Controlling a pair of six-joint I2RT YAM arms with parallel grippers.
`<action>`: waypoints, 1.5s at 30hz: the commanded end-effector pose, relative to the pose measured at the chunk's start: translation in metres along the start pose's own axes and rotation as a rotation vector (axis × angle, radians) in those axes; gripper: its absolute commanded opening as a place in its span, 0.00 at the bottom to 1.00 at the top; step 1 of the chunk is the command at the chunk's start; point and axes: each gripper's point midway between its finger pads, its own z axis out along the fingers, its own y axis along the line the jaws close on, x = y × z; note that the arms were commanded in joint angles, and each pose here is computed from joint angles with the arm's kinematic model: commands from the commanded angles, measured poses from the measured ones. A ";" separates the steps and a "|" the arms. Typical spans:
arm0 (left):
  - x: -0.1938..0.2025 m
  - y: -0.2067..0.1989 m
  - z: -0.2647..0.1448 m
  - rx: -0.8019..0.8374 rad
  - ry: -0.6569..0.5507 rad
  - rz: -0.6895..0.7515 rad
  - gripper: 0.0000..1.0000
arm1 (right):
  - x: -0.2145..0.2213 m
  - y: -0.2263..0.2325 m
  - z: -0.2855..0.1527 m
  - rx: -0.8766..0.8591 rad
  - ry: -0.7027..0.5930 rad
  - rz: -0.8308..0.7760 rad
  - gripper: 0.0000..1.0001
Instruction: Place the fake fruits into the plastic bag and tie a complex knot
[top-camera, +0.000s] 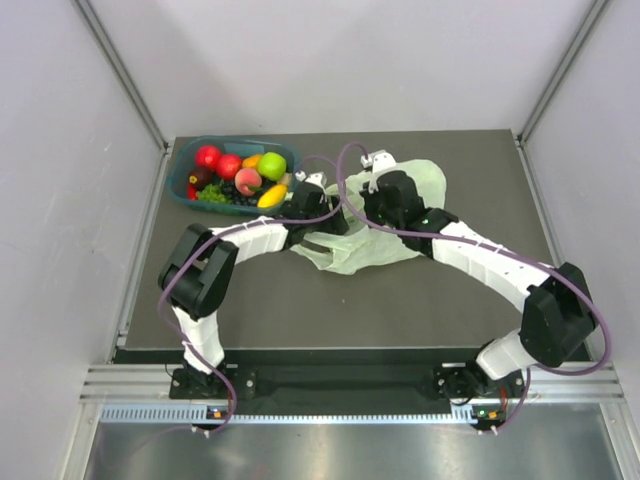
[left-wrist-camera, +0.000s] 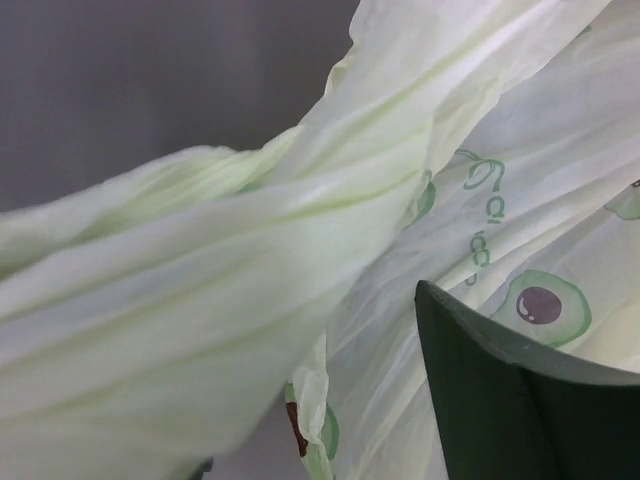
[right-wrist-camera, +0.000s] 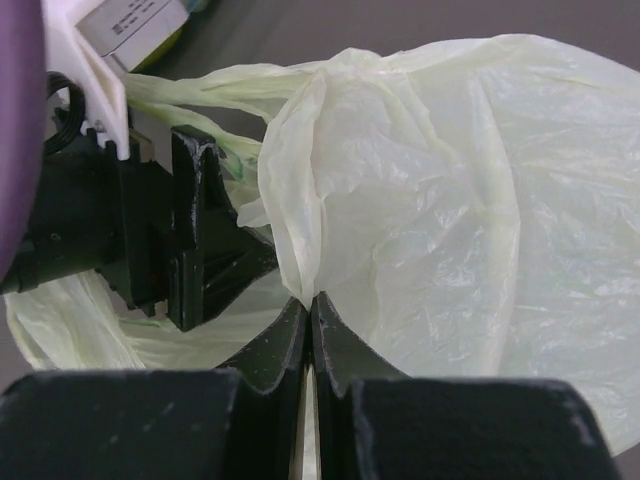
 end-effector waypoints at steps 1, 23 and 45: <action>-0.017 -0.019 0.010 0.067 -0.013 0.023 0.68 | -0.011 0.005 -0.012 -0.030 -0.044 0.031 0.00; -0.032 0.021 0.035 -0.018 0.038 0.065 0.00 | -0.034 -0.084 -0.090 0.089 -0.175 0.183 0.00; -0.096 -0.023 -0.088 0.044 -0.006 0.191 0.80 | -0.026 -0.113 -0.014 0.281 -0.003 0.197 0.00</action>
